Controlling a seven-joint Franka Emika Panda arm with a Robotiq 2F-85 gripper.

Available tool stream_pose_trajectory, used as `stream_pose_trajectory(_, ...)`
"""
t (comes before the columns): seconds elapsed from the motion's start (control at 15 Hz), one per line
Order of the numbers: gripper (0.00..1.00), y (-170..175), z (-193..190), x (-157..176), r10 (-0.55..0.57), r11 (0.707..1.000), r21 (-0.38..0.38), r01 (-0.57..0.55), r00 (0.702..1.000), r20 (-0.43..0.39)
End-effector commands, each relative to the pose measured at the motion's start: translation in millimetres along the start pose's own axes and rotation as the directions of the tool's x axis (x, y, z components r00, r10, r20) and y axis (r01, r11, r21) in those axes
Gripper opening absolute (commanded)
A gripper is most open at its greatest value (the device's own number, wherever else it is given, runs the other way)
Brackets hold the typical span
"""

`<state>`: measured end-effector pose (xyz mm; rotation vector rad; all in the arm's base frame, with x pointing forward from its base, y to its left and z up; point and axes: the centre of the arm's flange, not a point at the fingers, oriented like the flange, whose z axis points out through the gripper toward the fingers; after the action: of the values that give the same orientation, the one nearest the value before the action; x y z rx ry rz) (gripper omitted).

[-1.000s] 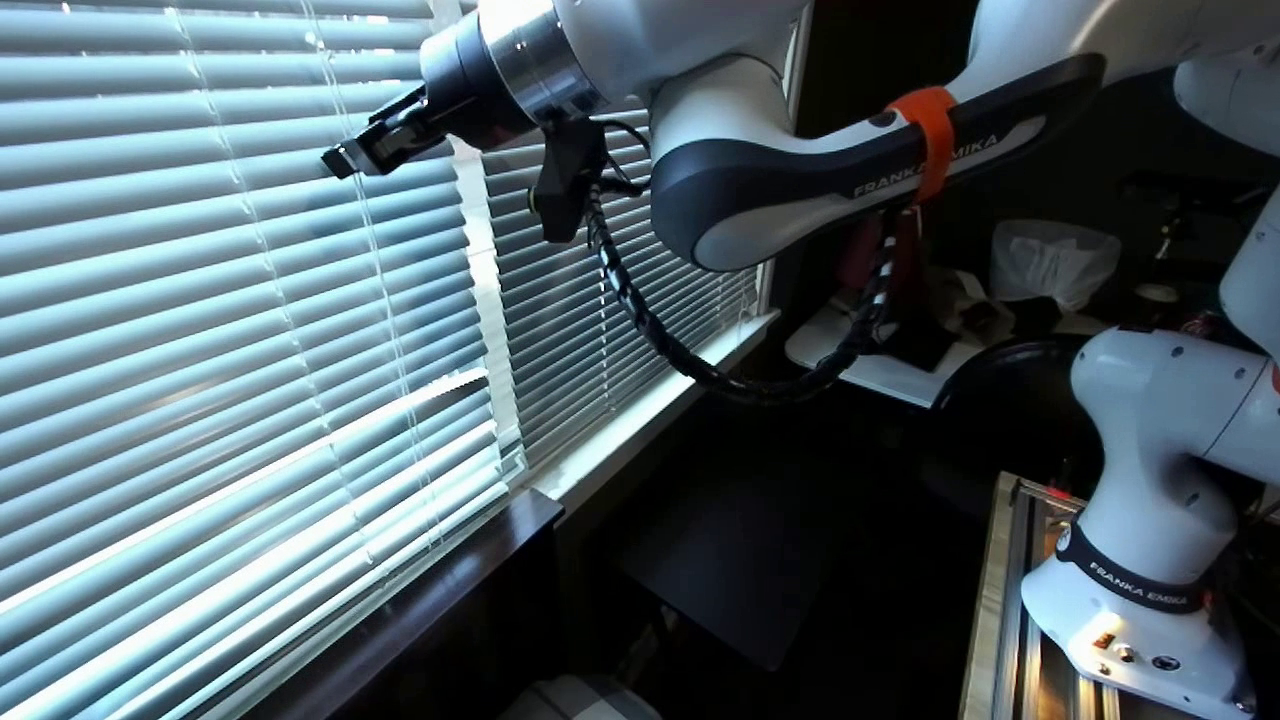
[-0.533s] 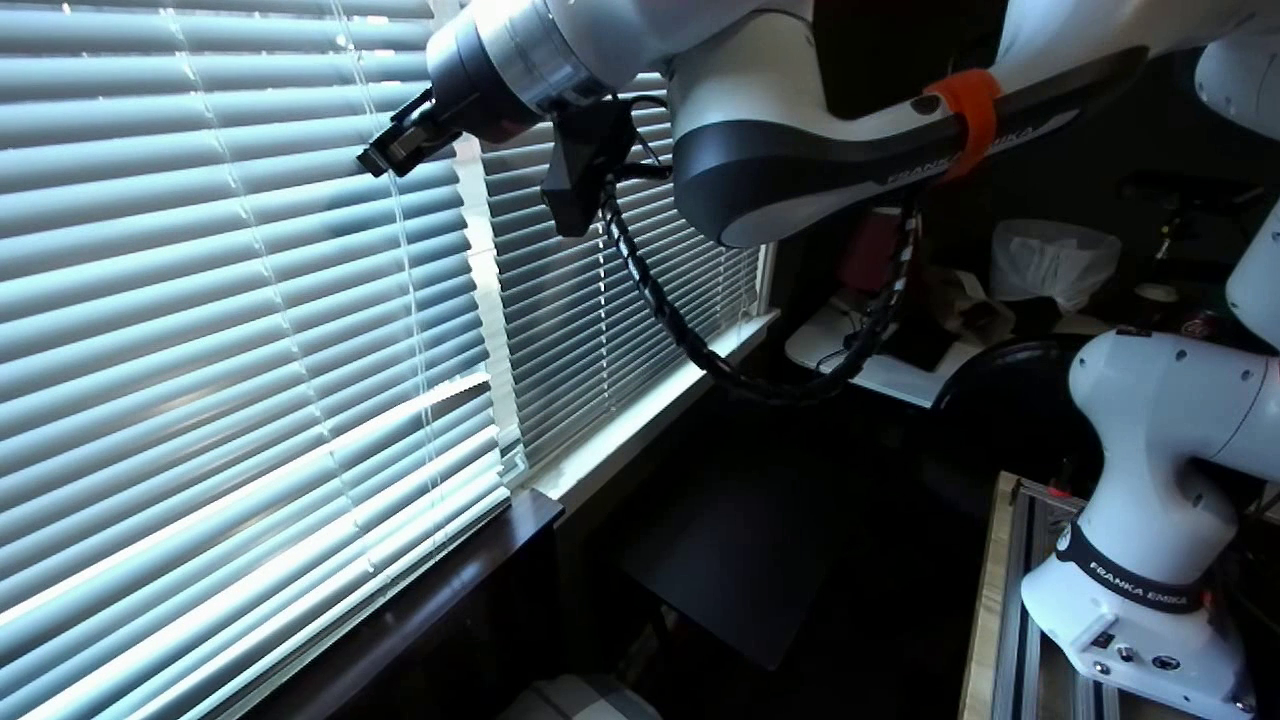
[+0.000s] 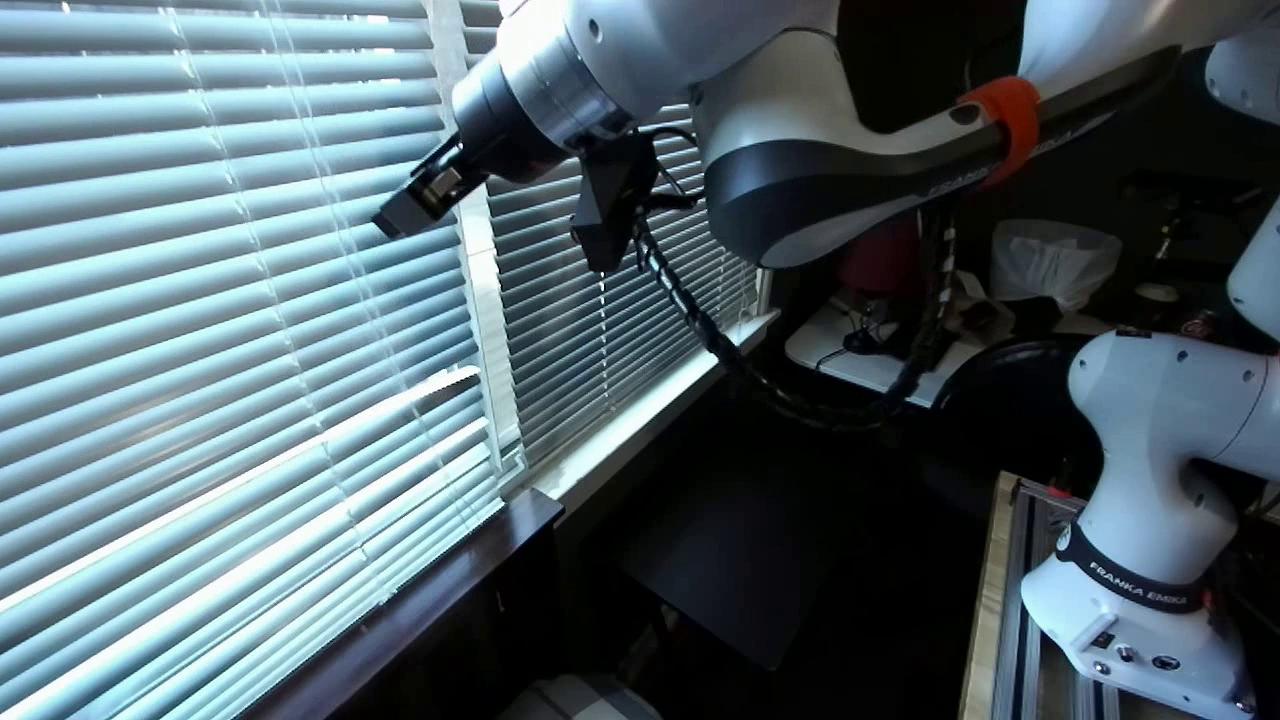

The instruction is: Pull the white cord on the left side of the window

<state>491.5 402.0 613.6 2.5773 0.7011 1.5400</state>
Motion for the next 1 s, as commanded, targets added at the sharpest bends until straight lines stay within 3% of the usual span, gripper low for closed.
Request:
stream_pose_trajectory(0.0,0.79,9,-8,-40,0.057,0.995,0.069,-0.070,0.984,0.169)
stream_pose_trajectory(0.2,0.99,28,1,-79,0.109,0.988,0.075,-0.137,0.949,0.297)
stream_pose_trajectory(0.4,1.00,55,-2,-109,0.172,0.972,0.077,-0.221,0.897,0.407)
stream_pose_trajectory(0.67,1.00,90,-26,-131,0.222,0.932,0.138,-0.335,0.829,0.513)
stream_pose_trajectory(0.93,1.00,123,-56,-146,0.228,0.869,0.252,-0.426,0.797,0.559)
